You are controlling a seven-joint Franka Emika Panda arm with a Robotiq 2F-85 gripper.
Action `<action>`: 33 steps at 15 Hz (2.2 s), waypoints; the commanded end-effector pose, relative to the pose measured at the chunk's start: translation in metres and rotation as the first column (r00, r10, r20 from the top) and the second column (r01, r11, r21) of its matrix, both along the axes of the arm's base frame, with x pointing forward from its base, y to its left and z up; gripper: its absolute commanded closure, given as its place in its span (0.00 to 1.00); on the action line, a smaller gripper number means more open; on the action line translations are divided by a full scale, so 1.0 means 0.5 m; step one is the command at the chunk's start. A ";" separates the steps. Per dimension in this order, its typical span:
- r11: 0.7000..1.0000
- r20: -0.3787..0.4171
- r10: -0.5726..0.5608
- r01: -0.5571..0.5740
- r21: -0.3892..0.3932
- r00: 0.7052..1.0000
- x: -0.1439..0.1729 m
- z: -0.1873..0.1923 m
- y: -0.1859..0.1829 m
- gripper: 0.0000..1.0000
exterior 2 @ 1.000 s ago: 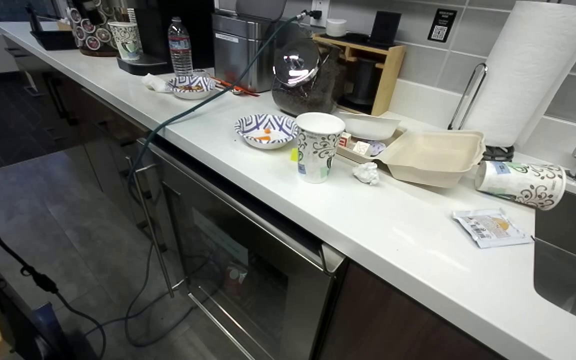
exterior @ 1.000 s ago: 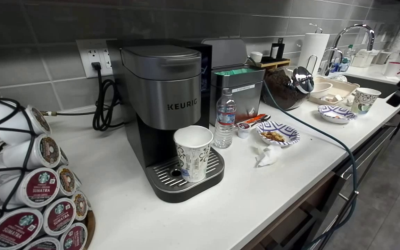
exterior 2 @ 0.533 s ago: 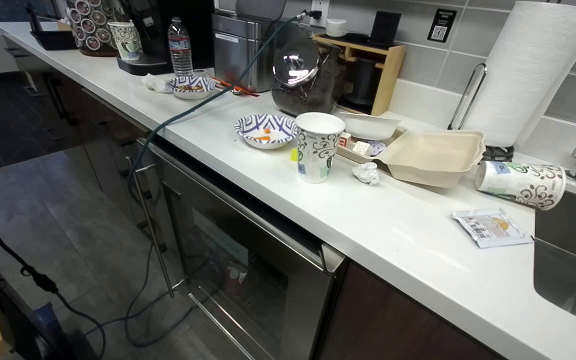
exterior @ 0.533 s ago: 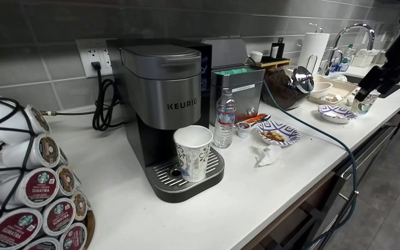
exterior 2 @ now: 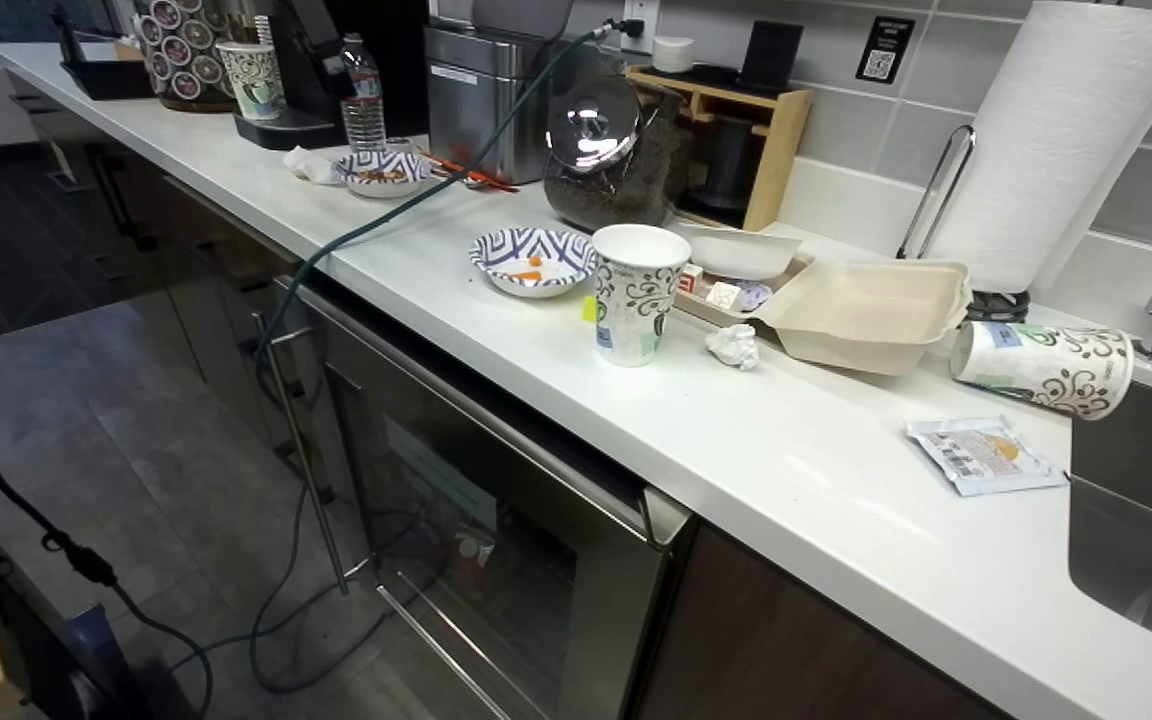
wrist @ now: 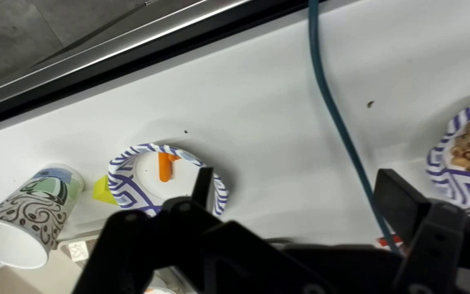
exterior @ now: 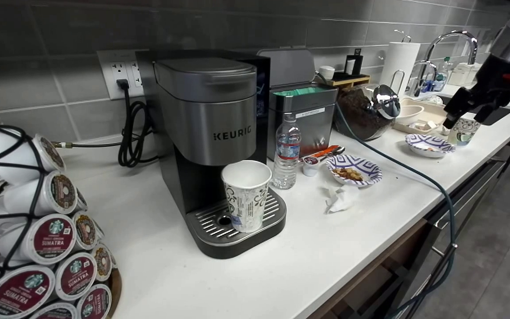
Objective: Pick up one orange object from the black and white bowl and put it in the white bowl.
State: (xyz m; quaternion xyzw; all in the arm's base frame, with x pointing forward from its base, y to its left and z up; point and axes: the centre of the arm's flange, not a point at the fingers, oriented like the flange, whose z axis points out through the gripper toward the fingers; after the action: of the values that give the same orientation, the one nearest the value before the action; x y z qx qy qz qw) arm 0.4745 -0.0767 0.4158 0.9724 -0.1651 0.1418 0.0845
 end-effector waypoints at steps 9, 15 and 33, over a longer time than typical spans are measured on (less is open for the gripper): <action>0.960 -0.038 -0.280 0.280 -0.022 0.959 0.169 -0.163 -0.267 0.00; 0.994 -0.087 -0.113 0.111 -0.022 0.990 0.196 -0.200 -0.326 0.00; 0.972 -0.107 -0.229 0.232 0.021 0.968 0.221 -0.285 -0.352 0.05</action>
State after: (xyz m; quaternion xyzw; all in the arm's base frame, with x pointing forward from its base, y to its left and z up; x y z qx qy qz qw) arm 0.5744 -0.2554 0.2851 0.9585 -0.2587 0.0705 0.0964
